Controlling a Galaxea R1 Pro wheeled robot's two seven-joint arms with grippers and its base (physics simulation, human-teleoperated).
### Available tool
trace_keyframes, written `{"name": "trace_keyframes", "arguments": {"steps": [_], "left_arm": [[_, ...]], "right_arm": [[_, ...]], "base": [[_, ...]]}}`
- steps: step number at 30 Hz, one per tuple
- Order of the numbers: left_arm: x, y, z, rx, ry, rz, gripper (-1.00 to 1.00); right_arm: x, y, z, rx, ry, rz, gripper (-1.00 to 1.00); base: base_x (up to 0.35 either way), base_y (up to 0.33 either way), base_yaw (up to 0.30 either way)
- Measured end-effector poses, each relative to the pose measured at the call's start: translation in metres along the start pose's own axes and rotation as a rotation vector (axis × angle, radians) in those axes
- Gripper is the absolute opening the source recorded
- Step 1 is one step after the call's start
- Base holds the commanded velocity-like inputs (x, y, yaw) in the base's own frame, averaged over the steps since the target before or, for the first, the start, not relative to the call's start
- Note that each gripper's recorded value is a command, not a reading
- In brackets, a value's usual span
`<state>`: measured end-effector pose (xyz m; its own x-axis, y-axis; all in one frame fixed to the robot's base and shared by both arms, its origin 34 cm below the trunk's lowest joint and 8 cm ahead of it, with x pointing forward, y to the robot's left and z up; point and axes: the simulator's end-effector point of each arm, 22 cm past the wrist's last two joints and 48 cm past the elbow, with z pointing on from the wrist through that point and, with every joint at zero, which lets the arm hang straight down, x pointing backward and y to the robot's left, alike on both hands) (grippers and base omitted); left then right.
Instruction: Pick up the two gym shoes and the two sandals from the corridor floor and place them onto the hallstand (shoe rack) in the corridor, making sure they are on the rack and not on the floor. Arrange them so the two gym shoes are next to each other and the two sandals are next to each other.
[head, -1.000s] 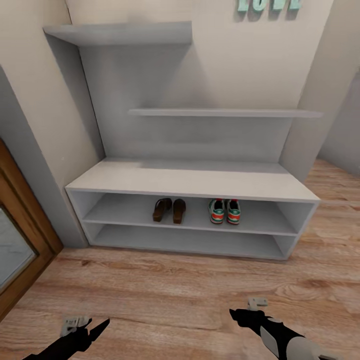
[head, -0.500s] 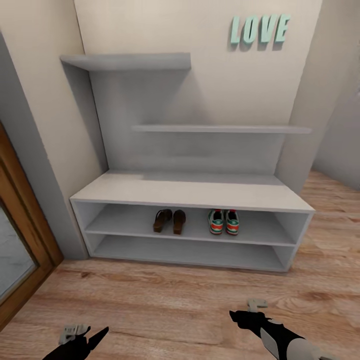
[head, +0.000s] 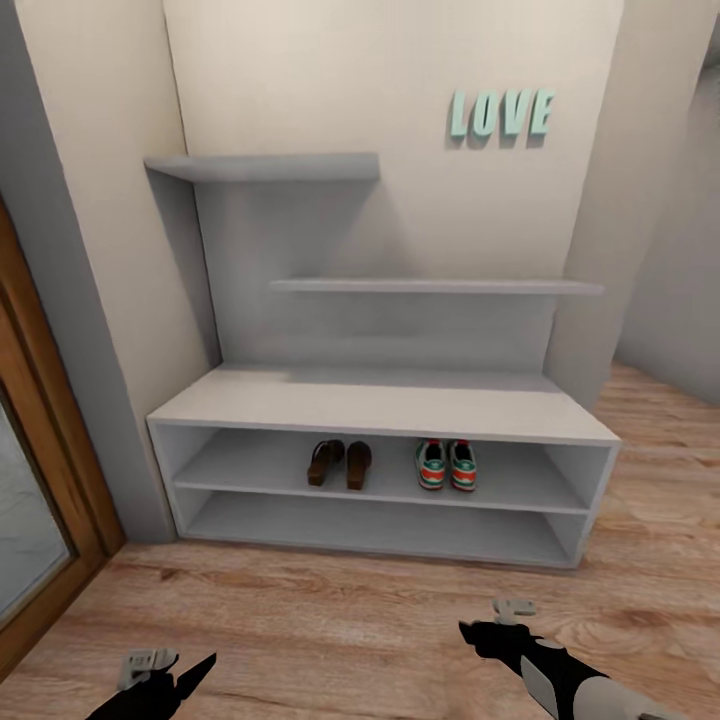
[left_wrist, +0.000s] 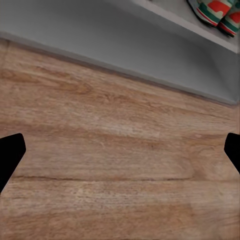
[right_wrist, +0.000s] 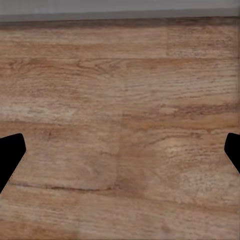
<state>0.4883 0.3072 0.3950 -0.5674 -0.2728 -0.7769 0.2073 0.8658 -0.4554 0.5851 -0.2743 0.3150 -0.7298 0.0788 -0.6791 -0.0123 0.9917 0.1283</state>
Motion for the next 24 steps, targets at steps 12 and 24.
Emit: {"name": "trace_keyframes", "arguments": {"steps": [12,24], "left_arm": [[-0.009,-0.016,-0.003,0.014,0.024,-0.032,1.00],[-0.031,-0.026,-0.009,0.011,0.031,-0.037,1.00]], "right_arm": [[-0.029,0.006,-0.017,-0.003,-0.011,-0.001,1.00],[-0.049,0.009,-0.030,-0.003,-0.004,0.000,1.00]], "base": [[0.000,0.000,0.000],[0.000,0.000,0.000]]}}
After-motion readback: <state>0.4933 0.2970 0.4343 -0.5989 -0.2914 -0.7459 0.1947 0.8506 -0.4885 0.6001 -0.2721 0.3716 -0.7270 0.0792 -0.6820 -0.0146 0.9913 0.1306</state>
